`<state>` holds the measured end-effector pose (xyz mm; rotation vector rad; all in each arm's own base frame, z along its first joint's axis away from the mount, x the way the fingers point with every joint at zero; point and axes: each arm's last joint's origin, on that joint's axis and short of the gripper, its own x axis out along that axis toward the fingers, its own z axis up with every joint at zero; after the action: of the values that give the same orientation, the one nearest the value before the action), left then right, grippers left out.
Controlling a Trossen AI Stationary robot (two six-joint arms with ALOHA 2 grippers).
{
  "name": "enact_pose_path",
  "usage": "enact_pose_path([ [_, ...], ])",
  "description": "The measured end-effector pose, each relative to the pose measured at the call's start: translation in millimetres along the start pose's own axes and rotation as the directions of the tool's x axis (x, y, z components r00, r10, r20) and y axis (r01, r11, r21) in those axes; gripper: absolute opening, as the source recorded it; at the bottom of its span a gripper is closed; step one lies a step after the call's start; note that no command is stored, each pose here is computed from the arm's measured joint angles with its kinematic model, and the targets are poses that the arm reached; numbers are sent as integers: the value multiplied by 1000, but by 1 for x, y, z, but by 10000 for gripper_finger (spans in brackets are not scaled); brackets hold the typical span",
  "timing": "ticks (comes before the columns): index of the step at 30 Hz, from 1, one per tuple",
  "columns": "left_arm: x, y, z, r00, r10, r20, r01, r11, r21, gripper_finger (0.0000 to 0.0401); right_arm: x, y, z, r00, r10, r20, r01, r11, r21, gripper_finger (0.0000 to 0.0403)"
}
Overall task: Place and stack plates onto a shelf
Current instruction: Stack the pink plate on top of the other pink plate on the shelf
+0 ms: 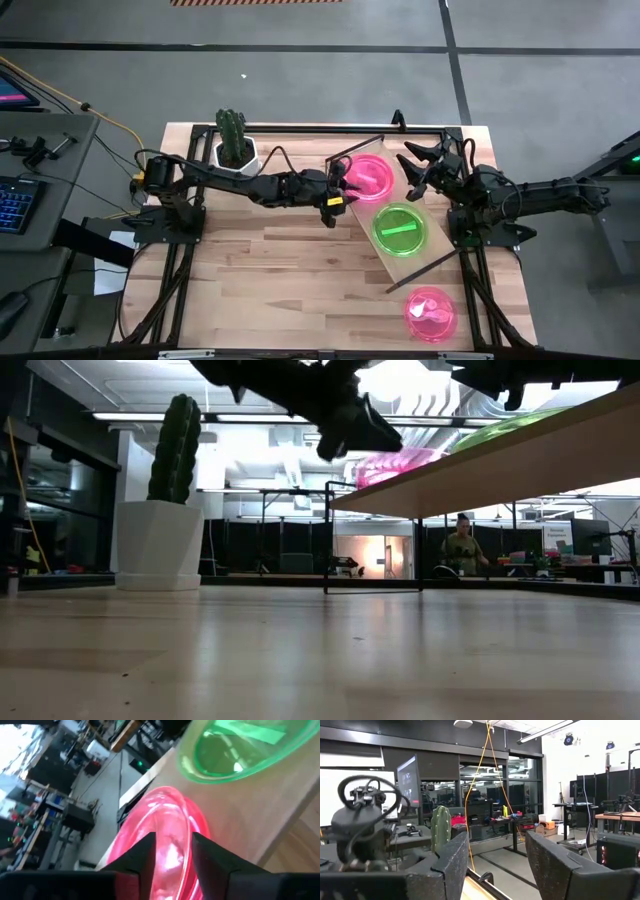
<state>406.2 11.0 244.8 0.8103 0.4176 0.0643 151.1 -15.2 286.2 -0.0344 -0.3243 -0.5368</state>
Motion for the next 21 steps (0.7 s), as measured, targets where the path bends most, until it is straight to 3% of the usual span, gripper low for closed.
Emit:
enact_pose_path([
  [7,-35,22,7,999,-40,-14,37,983,-180,143,0,0,0,1000,0,0,0,999,36,185],
  [13,-75,30,-2,964,-188,189,251,880,-404,139,0,0,-2,1000,3,-16,-2,997,74,185],
  [21,-129,-6,-27,888,-13,459,265,831,-490,138,0,1,-3,999,21,-30,-19,996,89,185],
])
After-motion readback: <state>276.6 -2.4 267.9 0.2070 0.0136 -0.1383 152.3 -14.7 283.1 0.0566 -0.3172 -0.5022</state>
